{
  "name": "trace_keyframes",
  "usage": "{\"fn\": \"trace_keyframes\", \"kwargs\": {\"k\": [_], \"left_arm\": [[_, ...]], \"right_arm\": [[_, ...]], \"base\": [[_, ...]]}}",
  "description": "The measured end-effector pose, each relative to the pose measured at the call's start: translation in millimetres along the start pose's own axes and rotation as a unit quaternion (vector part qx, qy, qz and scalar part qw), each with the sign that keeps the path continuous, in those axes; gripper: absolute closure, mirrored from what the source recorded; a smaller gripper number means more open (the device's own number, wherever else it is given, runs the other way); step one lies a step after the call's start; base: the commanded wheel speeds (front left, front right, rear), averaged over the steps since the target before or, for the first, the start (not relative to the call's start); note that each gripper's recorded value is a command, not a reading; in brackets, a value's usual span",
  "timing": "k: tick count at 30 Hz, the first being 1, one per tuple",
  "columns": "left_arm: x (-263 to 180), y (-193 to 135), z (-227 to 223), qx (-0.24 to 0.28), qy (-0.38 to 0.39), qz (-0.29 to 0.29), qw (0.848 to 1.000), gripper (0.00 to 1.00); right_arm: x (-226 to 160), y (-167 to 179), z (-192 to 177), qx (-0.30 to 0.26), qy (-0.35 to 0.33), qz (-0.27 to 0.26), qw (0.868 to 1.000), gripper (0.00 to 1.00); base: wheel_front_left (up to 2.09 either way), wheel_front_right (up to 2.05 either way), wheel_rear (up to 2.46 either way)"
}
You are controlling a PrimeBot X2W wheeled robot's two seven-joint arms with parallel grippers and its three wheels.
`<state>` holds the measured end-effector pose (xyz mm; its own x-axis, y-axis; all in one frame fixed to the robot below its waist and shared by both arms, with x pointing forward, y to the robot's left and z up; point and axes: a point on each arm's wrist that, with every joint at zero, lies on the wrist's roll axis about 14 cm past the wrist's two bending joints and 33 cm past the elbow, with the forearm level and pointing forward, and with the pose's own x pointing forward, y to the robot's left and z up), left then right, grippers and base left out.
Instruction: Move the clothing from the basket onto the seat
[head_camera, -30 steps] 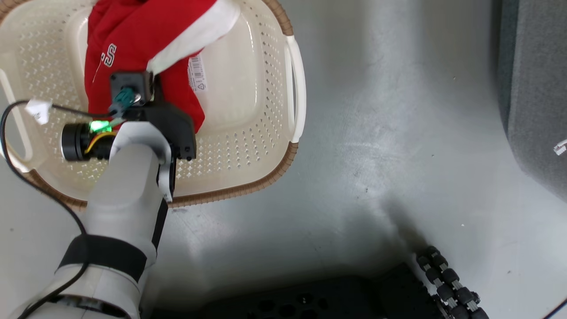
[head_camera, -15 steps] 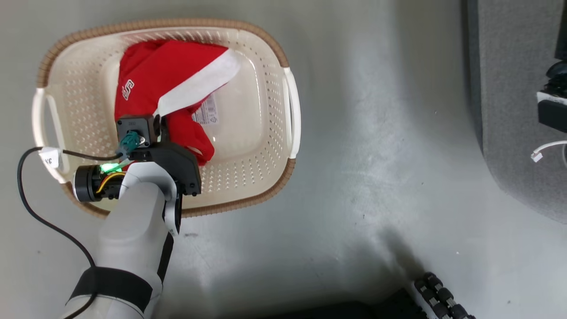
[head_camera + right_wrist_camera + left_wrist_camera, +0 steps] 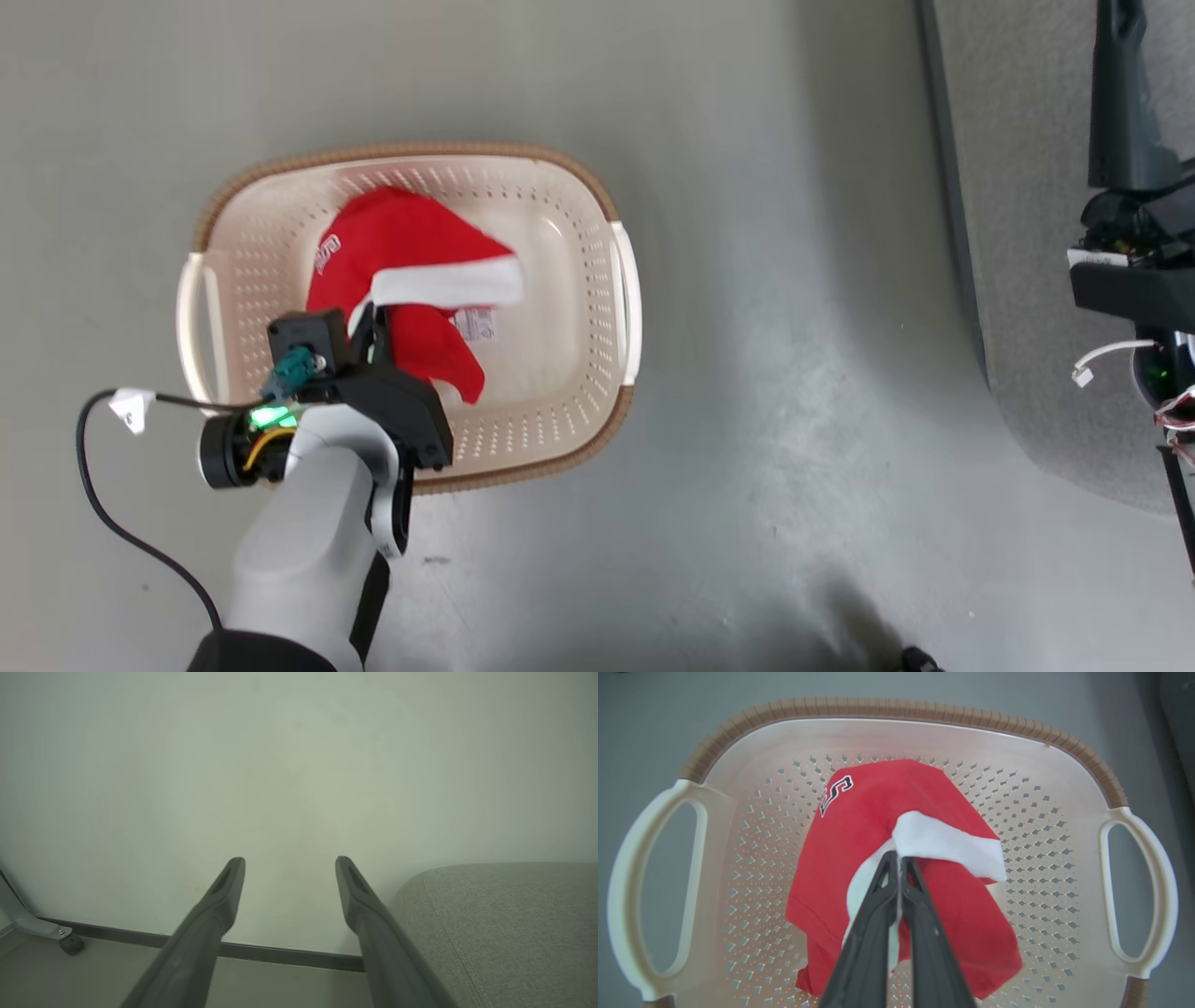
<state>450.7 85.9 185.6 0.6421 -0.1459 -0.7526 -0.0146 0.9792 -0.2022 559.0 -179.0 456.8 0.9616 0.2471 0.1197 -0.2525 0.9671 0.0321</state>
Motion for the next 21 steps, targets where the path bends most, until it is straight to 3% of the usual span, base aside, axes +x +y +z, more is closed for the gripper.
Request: {"fn": "trace_keyframes", "kwargs": {"k": [21], "left_arm": [[-97, -2, 49, -0.025, -0.105, -0.003, 0.994, 1.00]], "right_arm": [[-38, 32, 55, 0.031, -0.014, -0.004, 0.999, 0.00]], "base": [[0.00, 0.00, 0.00]]}}
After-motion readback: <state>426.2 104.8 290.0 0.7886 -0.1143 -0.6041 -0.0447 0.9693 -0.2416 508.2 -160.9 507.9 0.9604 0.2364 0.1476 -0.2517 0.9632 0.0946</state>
